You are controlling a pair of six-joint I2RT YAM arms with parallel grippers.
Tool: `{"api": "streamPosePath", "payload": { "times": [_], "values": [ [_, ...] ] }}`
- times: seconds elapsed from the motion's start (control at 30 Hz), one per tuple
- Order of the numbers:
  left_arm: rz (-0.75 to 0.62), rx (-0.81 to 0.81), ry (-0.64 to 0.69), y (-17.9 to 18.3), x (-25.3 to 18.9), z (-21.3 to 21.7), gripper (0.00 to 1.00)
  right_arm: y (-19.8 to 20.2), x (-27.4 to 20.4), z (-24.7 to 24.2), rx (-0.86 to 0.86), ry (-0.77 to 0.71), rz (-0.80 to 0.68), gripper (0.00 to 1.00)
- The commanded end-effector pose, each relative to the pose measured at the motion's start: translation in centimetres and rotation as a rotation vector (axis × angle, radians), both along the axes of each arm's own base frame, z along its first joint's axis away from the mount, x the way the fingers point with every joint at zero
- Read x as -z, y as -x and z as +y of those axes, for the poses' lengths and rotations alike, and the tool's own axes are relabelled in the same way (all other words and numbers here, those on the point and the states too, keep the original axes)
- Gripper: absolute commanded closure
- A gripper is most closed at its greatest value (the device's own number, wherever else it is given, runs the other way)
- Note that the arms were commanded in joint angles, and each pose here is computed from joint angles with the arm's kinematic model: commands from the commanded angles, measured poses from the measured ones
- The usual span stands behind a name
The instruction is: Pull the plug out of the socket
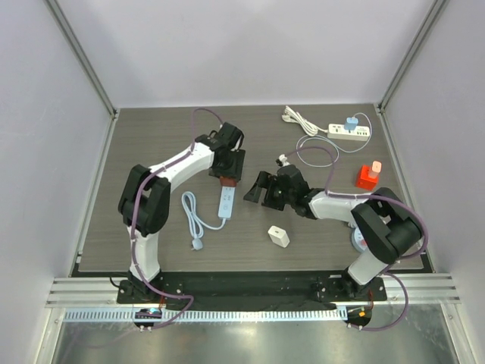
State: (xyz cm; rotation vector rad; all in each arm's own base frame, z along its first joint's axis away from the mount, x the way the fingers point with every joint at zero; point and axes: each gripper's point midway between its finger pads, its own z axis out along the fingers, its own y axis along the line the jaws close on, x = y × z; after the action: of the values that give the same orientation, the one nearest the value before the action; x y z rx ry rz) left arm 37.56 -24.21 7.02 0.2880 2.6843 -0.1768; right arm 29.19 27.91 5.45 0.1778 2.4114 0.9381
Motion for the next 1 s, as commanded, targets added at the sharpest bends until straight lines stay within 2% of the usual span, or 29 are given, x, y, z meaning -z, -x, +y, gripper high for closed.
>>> {"api": "streamPosePath", "payload": {
  "times": [0.0, 0.07, 0.1, 0.37, 0.5, 0.7, 0.97],
  "values": [
    [-0.084, -0.001, 0.06, -0.4, -3.2, 0.3, 0.86, -0.7, -2.8, 3.9, -0.081, -0.133, -0.085, 0.13],
    [-0.116, -0.004, 0.091, 0.1, -4.7, 0.5, 0.99, -0.2, -3.4, 5.5, -0.128, -0.179, -0.116, 0.12],
    [-0.124, -0.007, 0.106, 0.3, -5.3, 0.6, 1.0, 0.0, -3.1, 5.9, -0.142, -0.189, -0.111, 0.11],
    [-0.22, -0.028, 0.226, 2.9, -9.4, 1.8, 1.0, 0.7, -3.9, 9.5, -0.175, -0.363, -0.182, 0.12],
    [-0.269, -0.031, 0.264, 3.8, -11.5, 2.3, 1.0, 0.5, -4.4, 10.2, -0.162, -0.426, -0.212, 0.17],
    [-0.269, -0.026, 0.269, 4.4, -11.9, 2.7, 1.0, -0.3, -4.8, 10.6, -0.149, -0.45, -0.274, 0.26],
    [-0.252, -0.007, 0.286, 5.0, -11.7, 2.4, 1.0, -1.0, -5.2, 11.1, -0.162, -0.445, -0.321, 0.28]
  ]
}}
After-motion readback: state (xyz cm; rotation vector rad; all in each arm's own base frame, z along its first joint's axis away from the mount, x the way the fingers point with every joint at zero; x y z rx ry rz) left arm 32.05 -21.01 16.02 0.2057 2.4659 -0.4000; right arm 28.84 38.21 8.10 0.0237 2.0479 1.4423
